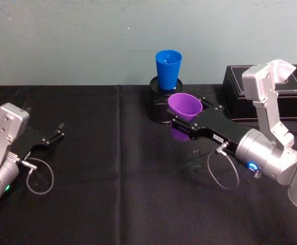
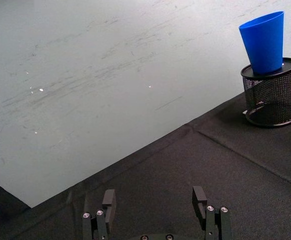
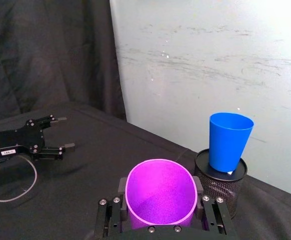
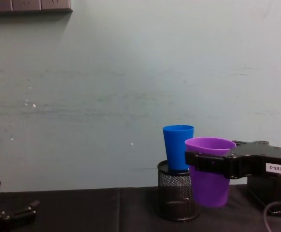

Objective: Pick up one cup with a gripper and tap it against the other cup.

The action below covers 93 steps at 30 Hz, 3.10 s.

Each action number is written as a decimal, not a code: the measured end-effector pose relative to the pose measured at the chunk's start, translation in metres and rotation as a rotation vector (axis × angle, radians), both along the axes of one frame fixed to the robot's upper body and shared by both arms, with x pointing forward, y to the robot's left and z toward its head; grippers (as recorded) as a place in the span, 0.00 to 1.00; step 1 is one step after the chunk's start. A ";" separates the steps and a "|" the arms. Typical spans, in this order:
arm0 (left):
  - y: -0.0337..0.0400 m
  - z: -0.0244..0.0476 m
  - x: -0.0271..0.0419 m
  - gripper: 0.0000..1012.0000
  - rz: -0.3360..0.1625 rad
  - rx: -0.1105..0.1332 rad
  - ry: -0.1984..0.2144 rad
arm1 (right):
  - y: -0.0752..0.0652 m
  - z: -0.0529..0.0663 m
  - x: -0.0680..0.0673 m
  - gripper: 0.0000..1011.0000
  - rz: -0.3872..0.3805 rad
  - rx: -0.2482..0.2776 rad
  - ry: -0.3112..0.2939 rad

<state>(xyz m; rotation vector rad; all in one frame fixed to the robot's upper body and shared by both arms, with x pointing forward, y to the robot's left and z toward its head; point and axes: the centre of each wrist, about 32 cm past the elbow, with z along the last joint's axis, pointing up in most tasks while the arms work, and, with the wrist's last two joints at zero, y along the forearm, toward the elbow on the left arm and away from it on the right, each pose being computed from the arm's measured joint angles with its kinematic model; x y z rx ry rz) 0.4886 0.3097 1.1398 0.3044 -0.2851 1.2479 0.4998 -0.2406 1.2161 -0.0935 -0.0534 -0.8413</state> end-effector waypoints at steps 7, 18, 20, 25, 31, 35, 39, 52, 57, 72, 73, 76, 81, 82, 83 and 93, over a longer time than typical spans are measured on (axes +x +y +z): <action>0.0000 0.0000 0.0000 0.99 0.000 0.000 0.000 | 0.000 0.000 0.000 0.72 0.000 0.000 0.000; 0.0000 0.0000 0.0000 0.99 0.000 0.000 0.000 | 0.001 0.000 0.001 0.72 0.003 -0.002 -0.001; 0.0000 0.0000 0.0000 0.99 0.000 0.000 0.000 | 0.003 -0.002 0.005 0.72 0.005 -0.004 0.001; 0.0000 0.0000 0.0000 0.99 0.000 0.000 0.000 | 0.011 -0.009 0.023 0.72 -0.003 0.000 0.014; 0.0000 0.0000 0.0000 0.99 0.000 0.000 0.000 | 0.018 -0.013 0.046 0.72 -0.019 0.008 0.020; 0.0000 0.0000 0.0000 0.99 0.000 0.000 0.000 | 0.021 -0.014 0.058 0.72 -0.030 0.014 0.018; 0.0000 0.0000 0.0000 0.99 0.000 0.000 0.000 | 0.024 -0.015 0.070 0.72 -0.041 0.018 0.012; 0.0000 0.0000 0.0000 0.99 0.000 0.000 0.000 | 0.028 -0.018 0.095 0.72 -0.073 0.014 0.005; 0.0000 0.0000 0.0000 0.99 0.000 0.000 0.000 | 0.030 -0.016 0.103 0.72 -0.079 0.010 0.002; 0.0000 0.0000 0.0000 0.99 0.000 0.000 0.000 | 0.033 -0.010 0.122 0.72 -0.106 0.019 -0.003; 0.0000 0.0000 0.0000 0.99 0.000 0.000 0.000 | 0.033 -0.010 0.122 0.72 -0.108 0.020 -0.003; 0.0000 0.0000 0.0000 0.99 0.000 0.000 0.000 | 0.032 -0.010 0.124 0.72 -0.113 0.025 -0.001; 0.0000 0.0000 0.0000 0.99 0.000 0.000 0.000 | 0.030 -0.009 0.128 0.72 -0.118 0.038 -0.001; 0.0000 0.0000 0.0000 0.99 0.000 0.000 0.000 | 0.030 -0.009 0.128 0.72 -0.118 0.039 0.000; 0.0000 0.0000 0.0000 0.99 0.000 0.000 0.000 | 0.030 -0.009 0.128 0.72 -0.118 0.042 0.000; 0.0000 0.0000 0.0000 0.99 0.000 0.000 0.000 | 0.029 -0.008 0.130 0.72 -0.108 0.056 0.004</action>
